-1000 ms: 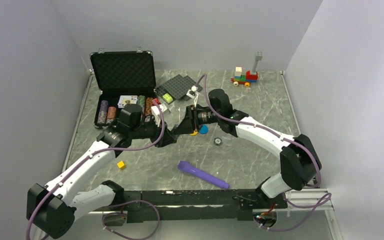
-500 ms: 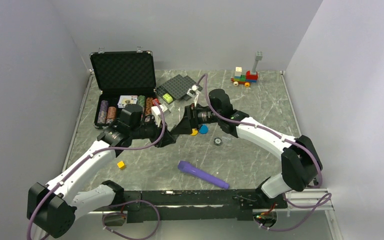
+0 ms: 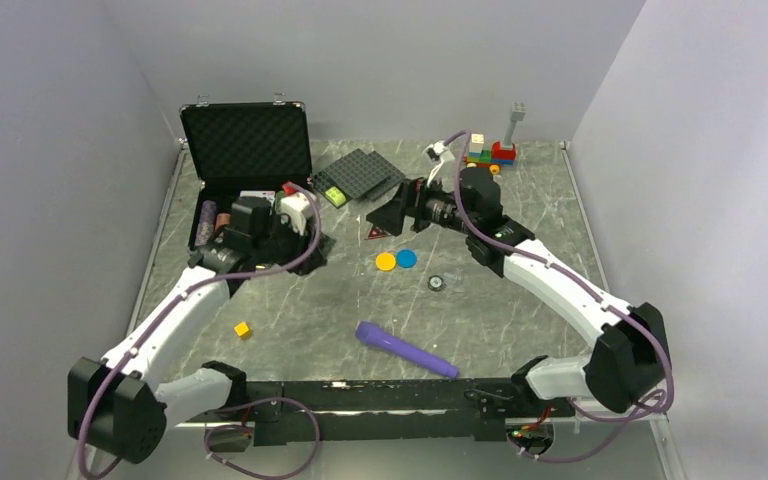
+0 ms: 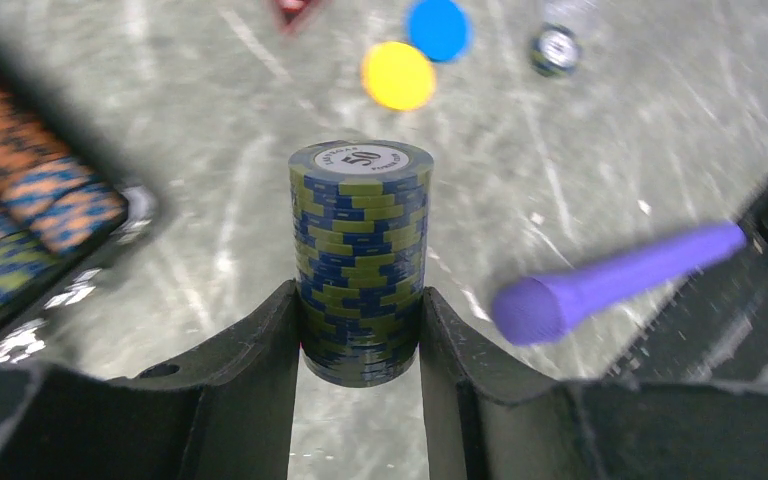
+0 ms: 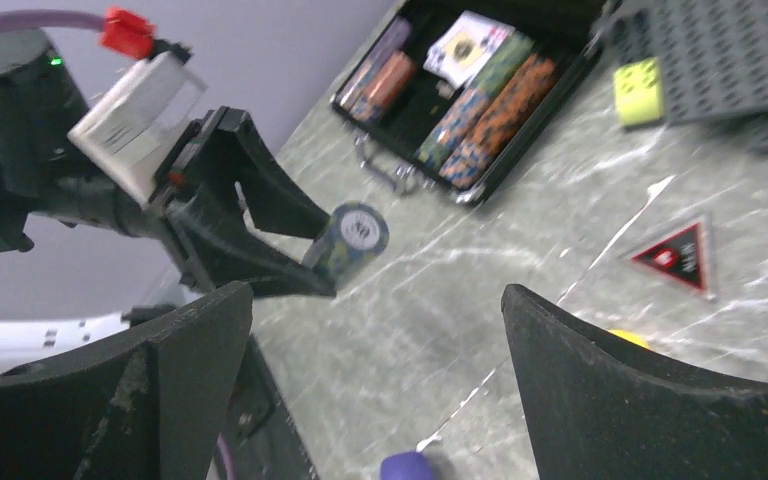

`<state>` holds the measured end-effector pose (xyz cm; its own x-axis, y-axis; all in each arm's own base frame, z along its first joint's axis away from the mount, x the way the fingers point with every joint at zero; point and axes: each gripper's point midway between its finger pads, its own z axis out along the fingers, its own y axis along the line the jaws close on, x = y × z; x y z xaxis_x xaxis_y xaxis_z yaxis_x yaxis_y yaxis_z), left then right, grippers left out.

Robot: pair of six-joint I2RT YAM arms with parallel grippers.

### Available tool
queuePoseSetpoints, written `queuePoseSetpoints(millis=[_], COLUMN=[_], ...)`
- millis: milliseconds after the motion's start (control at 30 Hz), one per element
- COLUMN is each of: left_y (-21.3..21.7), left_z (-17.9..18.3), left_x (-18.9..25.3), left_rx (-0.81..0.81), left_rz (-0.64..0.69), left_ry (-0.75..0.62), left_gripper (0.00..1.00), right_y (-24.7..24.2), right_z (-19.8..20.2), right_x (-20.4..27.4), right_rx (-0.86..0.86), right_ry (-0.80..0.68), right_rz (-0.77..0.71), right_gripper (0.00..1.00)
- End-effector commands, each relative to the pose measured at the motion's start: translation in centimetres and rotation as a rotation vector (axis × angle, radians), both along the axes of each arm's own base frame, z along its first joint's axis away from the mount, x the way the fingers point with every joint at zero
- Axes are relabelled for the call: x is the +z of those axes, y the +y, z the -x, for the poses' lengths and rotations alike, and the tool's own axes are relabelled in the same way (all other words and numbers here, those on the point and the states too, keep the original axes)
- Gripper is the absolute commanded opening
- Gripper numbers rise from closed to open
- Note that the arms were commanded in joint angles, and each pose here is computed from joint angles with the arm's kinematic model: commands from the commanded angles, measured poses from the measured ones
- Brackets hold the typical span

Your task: Pack up texas hold em set

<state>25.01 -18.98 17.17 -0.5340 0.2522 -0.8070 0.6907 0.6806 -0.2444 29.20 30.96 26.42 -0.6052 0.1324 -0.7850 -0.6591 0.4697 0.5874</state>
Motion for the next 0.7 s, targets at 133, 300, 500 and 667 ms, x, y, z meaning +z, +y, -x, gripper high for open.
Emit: queuePoseSetpoints(millis=[133, 300, 500, 667], left_y=[9.2, 14.7, 19.9, 22.8], left_z=[-10.9, -15.6, -20.2, -22.7], left_x=[5.2, 4.8, 4.3, 2.2], left_rx=[0.397, 0.559, 0.655, 0.683], left_rz=[-0.084, -0.212, -0.294, -0.346], left_ry=[-0.165, -0.149, -0.087, -0.028], left_gripper=[0.00, 0.00, 0.00, 0.00], right_y=[-3.9, -5.0, -6.3, -7.5], right_z=[-2.5, -1.8, -1.0, -0.4], right_x=[8.7, 7.4, 7.1, 7.7], right_rx=[-0.284, -0.315, -0.343, -0.373], right_ry=[-0.293, -0.297, -0.325, -0.362], right_rz=[-0.091, -0.083, -0.046, -0.045], right_gripper=[1.00, 1.00, 1.00, 1.00])
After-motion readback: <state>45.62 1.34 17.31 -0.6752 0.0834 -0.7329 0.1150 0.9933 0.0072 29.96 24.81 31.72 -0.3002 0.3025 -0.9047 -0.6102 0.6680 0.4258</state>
